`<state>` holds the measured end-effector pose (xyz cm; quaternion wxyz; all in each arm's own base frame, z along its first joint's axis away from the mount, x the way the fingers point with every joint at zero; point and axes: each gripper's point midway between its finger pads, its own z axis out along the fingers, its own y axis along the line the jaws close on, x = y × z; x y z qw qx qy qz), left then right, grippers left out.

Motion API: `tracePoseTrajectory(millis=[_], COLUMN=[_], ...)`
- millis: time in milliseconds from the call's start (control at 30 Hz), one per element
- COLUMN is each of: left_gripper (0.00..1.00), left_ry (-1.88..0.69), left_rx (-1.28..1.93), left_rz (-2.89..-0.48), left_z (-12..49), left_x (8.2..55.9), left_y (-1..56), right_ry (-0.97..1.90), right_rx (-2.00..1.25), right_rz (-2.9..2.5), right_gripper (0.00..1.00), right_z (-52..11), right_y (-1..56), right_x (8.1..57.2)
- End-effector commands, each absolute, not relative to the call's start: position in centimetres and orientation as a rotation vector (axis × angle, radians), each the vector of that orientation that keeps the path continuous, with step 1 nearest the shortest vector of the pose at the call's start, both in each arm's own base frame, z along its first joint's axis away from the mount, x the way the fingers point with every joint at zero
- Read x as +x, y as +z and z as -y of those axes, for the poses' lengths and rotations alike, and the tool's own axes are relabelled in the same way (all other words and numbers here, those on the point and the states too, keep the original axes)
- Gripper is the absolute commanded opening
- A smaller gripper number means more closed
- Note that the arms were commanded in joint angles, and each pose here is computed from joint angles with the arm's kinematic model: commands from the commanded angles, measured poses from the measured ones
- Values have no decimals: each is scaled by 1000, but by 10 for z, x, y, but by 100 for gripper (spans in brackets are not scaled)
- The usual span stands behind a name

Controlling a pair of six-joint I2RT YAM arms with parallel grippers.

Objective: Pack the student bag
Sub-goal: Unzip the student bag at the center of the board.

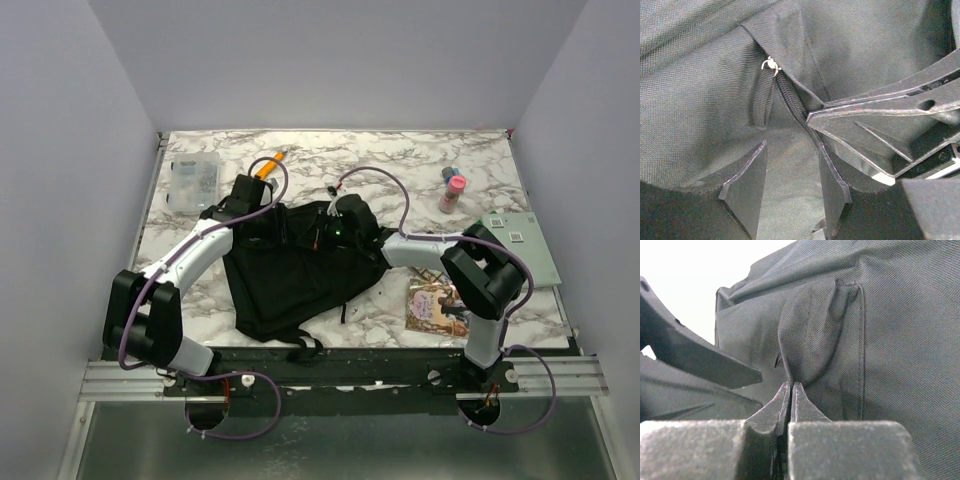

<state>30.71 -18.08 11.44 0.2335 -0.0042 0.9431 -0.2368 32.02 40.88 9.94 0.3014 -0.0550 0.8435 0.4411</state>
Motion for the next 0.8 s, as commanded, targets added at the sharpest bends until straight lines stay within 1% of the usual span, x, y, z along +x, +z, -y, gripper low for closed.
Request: tracePoseTrajectory(millis=[0, 133, 300, 467, 567, 767], left_gripper=[46, 42, 40, 39, 35, 35], left_ry=[-829, -885, -840, -709, -663, -558], left_rx=[-115, -53, -50, -59, -49, -7], left_rz=[-2539, -2570, -2592, -2604, -2607, -2605], left_z=[186, 192, 187, 172, 167, 161], left_x=[312, 313, 313, 317, 317, 319], left_y=[125, 120, 111, 106, 105, 106], right_ry=[1338, 1345, 1367, 1361, 1368, 1374], right_rx=[-130, -139, -150, -144, -144, -146], right_rz=[-2145, -2141, -2126, -2111, -2111, -2104], right_gripper=[1, 1, 1, 1, 1, 1], right_z=[-415, -416, -419, -418, -417, -415], right_y=[135, 137, 145, 149, 150, 150], right_x=[310, 310, 309, 311, 309, 306])
